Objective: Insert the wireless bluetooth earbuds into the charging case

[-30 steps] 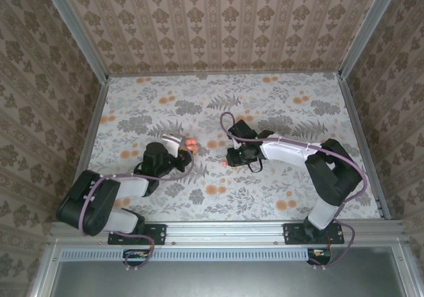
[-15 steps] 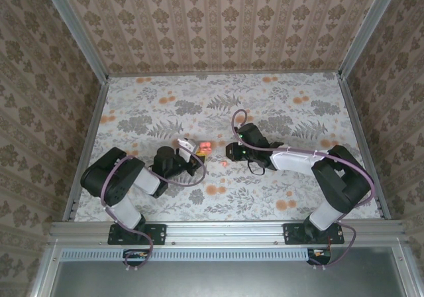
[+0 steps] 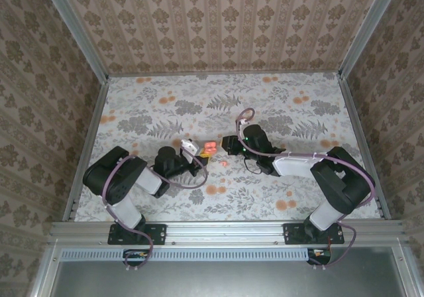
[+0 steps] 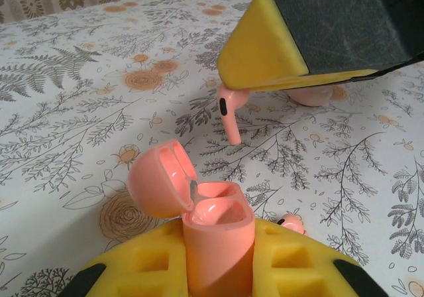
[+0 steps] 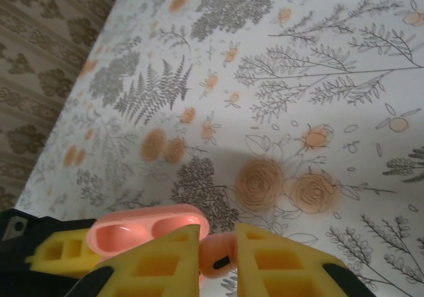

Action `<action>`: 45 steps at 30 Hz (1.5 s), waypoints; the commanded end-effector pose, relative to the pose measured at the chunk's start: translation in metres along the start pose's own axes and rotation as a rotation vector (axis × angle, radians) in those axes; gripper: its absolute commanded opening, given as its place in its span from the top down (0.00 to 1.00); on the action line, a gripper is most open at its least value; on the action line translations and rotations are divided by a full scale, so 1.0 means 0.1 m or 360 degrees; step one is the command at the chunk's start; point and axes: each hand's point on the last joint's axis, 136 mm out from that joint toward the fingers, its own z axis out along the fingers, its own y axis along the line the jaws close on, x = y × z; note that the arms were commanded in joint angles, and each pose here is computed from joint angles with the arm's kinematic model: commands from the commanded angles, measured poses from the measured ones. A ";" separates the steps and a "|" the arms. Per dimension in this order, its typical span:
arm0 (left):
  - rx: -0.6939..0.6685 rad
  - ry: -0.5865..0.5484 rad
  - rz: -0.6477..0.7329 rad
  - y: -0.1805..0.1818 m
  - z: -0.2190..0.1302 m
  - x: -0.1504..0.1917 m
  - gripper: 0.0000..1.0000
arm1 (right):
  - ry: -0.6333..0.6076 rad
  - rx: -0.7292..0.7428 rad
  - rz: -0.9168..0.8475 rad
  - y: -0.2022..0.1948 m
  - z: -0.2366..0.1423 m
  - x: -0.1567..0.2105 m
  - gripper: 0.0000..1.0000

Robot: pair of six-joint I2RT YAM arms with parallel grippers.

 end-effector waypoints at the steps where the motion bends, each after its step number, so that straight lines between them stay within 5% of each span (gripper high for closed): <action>1: 0.0041 -0.0122 0.0130 -0.06 0.04 -0.24 0.94 | -0.0181 -0.0216 0.0021 0.31 -0.12 -0.25 0.83; 13: -0.0006 -0.0220 0.0235 -0.06 0.04 -0.49 0.96 | -0.0327 -0.0417 -0.0085 0.66 -0.28 -0.26 0.83; 34: -0.0062 -0.0307 0.0243 -0.04 -0.04 -0.70 0.96 | -0.0268 -0.0466 -0.0067 0.73 -0.21 -0.11 0.83; 38: -0.0099 -0.0304 0.0222 0.01 -0.03 -0.71 0.96 | -0.0232 -0.0372 -0.0044 0.61 -0.14 -0.07 0.82; 42: -0.0188 -0.0260 0.0148 0.17 0.05 -0.62 0.96 | -0.0056 -0.0003 0.0057 0.18 0.07 0.02 0.80; 45: -0.0245 -0.0228 0.0095 0.28 0.11 -0.54 0.96 | -0.0024 0.0004 0.0037 0.16 0.09 0.05 0.79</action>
